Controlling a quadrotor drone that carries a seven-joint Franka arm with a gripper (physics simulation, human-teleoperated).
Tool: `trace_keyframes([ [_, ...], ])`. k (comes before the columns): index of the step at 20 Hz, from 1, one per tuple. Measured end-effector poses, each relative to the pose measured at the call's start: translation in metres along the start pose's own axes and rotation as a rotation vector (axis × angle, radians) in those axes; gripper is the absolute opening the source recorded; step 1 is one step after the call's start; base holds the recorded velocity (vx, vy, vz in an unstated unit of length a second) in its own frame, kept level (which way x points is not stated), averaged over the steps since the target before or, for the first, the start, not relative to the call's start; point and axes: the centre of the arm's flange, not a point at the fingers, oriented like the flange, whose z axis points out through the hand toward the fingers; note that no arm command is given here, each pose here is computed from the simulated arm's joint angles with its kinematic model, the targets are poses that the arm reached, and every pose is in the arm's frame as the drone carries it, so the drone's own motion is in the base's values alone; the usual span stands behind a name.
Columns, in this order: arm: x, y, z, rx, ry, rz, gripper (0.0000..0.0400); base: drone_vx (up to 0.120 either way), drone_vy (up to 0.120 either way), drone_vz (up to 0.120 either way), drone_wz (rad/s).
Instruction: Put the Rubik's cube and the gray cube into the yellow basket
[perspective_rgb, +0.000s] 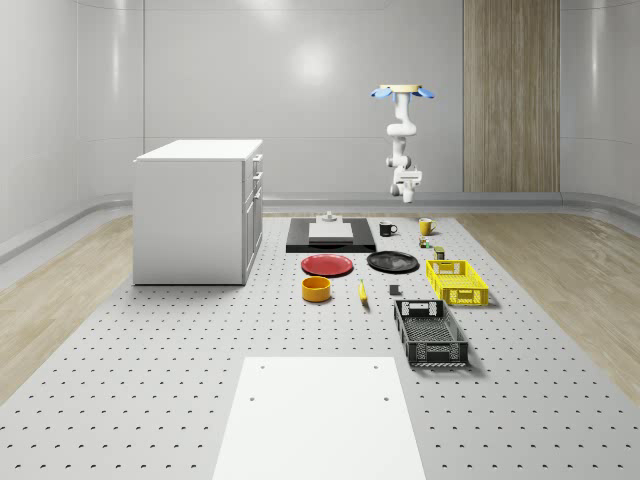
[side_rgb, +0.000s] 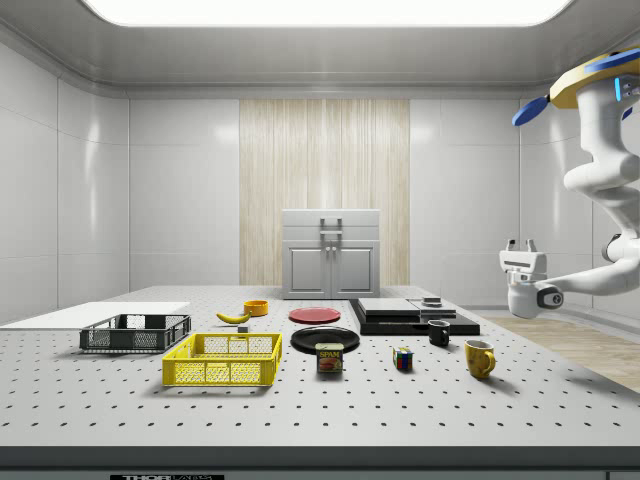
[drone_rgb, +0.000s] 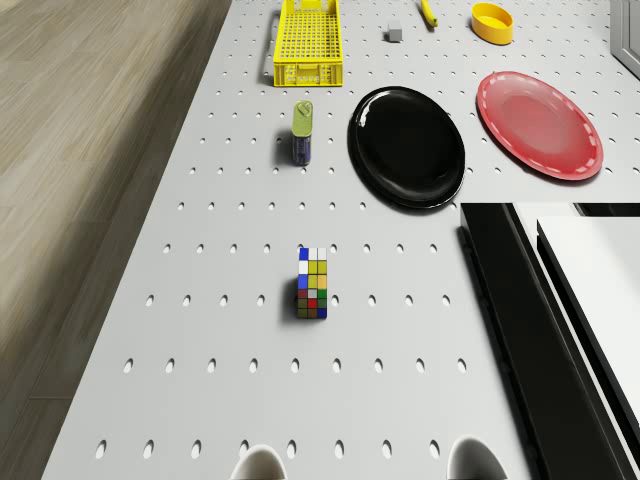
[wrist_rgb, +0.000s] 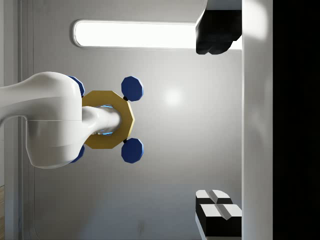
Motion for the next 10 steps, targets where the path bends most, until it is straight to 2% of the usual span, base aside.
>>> trace_keyframes([
  [4, -0.0004, 0.0000, 0.0000, 0.000, 0.004, 0.000, 0.0400, 0.120, 0.120, 0.000, 0.000],
  [10, -0.0015, -0.0004, 0.0000, -0.004, 0.015, 0.000, 0.0400, 0.120, 0.000, 0.000, 0.000],
])
